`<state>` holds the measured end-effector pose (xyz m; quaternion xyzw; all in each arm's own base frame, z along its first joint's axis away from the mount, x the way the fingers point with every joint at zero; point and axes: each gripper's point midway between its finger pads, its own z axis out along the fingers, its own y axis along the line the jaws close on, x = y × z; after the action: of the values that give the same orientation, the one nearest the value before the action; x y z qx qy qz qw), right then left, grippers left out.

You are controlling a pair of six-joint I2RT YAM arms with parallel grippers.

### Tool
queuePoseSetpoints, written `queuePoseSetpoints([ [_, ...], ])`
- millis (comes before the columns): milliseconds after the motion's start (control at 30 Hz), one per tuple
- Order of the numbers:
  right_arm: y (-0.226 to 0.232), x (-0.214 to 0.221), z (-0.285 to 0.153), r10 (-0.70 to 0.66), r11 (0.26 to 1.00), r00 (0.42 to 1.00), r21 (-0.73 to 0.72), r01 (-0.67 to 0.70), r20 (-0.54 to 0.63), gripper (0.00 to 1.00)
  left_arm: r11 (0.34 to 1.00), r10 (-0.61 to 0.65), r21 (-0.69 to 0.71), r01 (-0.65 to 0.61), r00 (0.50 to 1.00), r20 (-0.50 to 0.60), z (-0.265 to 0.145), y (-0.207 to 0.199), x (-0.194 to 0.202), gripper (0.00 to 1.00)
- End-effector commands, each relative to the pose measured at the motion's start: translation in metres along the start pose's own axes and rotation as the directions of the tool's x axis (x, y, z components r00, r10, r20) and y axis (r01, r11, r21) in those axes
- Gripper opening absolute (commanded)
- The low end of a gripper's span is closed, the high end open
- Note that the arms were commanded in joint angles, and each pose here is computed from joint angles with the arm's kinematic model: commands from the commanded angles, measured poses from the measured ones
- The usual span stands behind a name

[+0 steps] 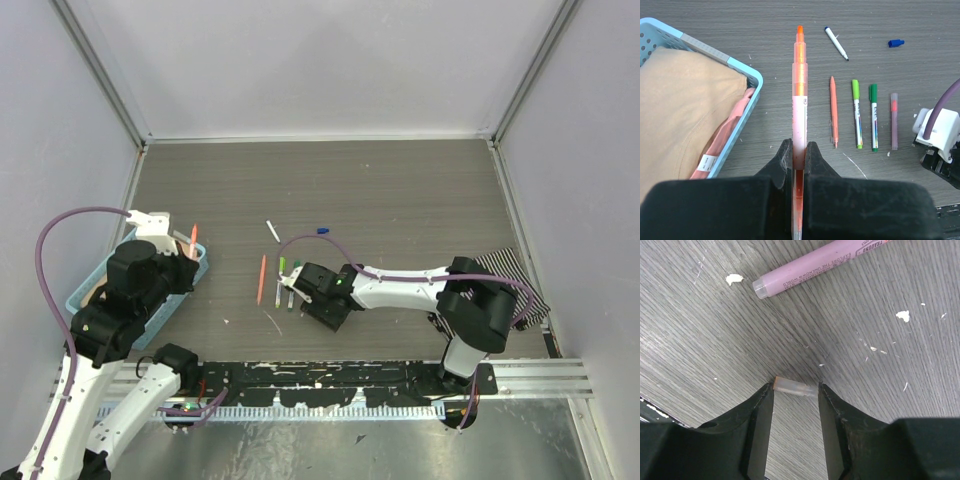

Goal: Insert the pens into the pen caps
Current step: Adjust the pen cap at the center of the board.

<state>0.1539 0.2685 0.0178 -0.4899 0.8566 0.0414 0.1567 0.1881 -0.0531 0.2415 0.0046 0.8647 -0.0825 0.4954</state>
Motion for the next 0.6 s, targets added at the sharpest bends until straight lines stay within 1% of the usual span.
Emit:
queuePoseSetpoints([
  [0,0.002,-0.018,-0.005,-0.008,1.0,0.998,-0.018,0.009,0.058,0.47,1.0,0.001,0.002,-0.001,0.999,0.034,0.0,0.0,-0.006,0.0],
  [167,0.001,-0.034,-0.024,0.004,1.0,0.99,-0.023,-0.001,0.138,0.57,1.0,0.001,0.004,-0.001,0.999,0.035,0.0,0.0,-0.006,0.0],
  [233,0.0,-0.041,-0.033,0.02,1.0,0.983,-0.022,-0.016,0.18,0.62,1.0,0.0,0.005,-0.001,0.999,0.034,0.0,0.0,-0.006,0.0],
  [267,-0.002,-0.044,-0.037,0.035,0.999,0.979,-0.016,-0.032,0.202,0.63,1.0,0.001,0.005,-0.001,0.999,0.034,0.0,0.0,-0.006,0.0],
  [333,-0.005,-0.05,-0.047,0.08,0.997,0.965,-0.004,-0.081,0.249,0.64,1.0,0.001,0.005,-0.001,0.999,0.035,-0.001,0.0,-0.006,0.0],
  [400,-0.014,-0.057,-0.059,0.166,0.983,0.938,0.025,-0.182,0.306,0.64,1.0,0.001,0.005,-0.001,0.999,0.033,0.0,0.0,-0.006,0.0],
  [467,-0.029,-0.065,-0.073,0.302,0.934,0.874,0.066,-0.352,0.38,0.64,1.0,0.002,0.005,-0.002,0.999,0.034,-0.001,0.0,-0.006,0.0],
  [533,-0.042,-0.067,-0.087,0.458,0.839,0.769,0.07,-0.54,0.445,0.64,1.0,0.002,0.007,-0.002,0.999,0.035,0.0,-0.001,-0.006,0.0],
  [567,-0.042,-0.067,-0.091,0.53,0.788,0.712,0.043,-0.614,0.46,0.64,1.0,0.002,0.007,-0.003,0.999,0.034,0.0,-0.001,-0.006,0.0],
])
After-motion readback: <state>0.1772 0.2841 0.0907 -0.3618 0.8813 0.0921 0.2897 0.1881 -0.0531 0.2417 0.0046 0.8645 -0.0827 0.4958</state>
